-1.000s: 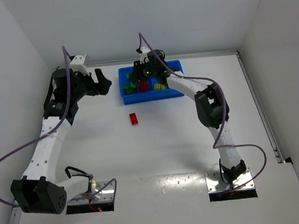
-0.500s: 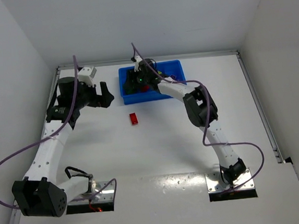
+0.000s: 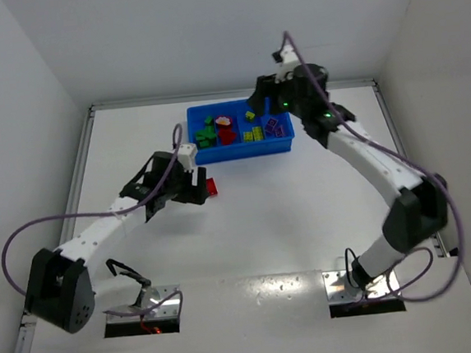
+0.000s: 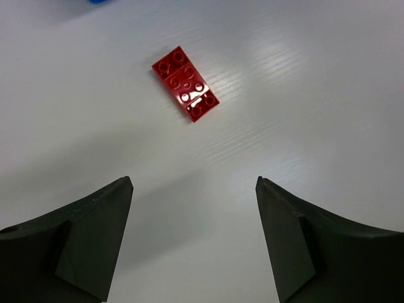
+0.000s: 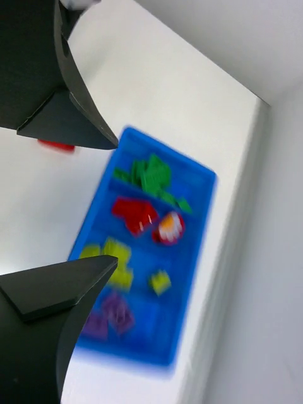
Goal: Sort the legos into containers by color
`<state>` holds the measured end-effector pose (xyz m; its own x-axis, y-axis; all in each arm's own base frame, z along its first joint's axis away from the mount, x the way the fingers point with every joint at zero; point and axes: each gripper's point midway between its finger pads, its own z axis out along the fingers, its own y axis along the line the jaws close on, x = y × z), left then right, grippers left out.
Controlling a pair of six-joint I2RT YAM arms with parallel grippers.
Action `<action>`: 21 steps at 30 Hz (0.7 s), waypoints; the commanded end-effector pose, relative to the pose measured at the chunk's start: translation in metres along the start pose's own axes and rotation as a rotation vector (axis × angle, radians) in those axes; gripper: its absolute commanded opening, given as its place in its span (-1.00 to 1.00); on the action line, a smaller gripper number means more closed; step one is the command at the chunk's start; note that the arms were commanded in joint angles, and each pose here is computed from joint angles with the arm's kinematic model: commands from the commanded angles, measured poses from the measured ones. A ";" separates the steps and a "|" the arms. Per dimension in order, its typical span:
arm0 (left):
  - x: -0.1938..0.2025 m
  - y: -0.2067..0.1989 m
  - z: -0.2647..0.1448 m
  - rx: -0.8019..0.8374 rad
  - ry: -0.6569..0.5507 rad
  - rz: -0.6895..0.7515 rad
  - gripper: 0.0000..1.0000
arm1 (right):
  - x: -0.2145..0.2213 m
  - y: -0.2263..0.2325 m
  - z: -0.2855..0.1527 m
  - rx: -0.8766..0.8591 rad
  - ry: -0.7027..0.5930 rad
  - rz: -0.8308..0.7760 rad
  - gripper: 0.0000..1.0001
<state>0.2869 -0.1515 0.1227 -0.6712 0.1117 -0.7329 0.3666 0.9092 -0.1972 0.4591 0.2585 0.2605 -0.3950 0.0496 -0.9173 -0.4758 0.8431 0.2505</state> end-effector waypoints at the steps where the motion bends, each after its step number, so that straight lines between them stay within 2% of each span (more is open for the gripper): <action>1: -0.016 0.000 0.030 -0.084 -0.005 -0.043 0.70 | -0.006 -0.036 -0.059 0.139 -0.015 -0.155 0.37; 2: -0.019 0.000 0.038 -0.103 -0.006 -0.048 0.71 | -0.017 -0.039 -0.084 0.159 -0.046 -0.220 0.37; 4: -0.019 0.005 0.060 -0.137 0.029 -0.068 0.71 | 0.010 -0.058 -0.107 0.210 0.029 -0.290 0.37; 5: -0.020 0.001 0.067 -0.132 0.036 -0.062 0.71 | 0.006 -0.057 -0.125 0.224 0.009 -0.314 0.37; 6: -0.019 0.004 0.075 -0.150 0.050 -0.073 0.71 | 0.025 -0.068 -0.134 0.246 0.054 -0.312 0.37; 9: -0.017 0.008 0.097 -0.181 0.085 -0.098 0.71 | 0.036 -0.084 -0.162 0.298 0.055 -0.314 0.37; 14: -0.025 -0.001 0.120 -0.168 0.089 -0.094 0.71 | 0.051 -0.094 -0.172 0.319 0.076 -0.289 0.37; 21: -0.008 -0.008 0.140 -0.207 0.131 -0.072 0.68 | 0.054 -0.096 -0.167 0.308 0.082 -0.274 0.37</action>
<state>0.3719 -0.2068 0.0346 -0.7948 0.0960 -0.5993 0.2034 0.9724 -0.1140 0.3480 0.0903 0.2233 -0.4004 -0.2338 -0.8860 -0.3185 0.9421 -0.1047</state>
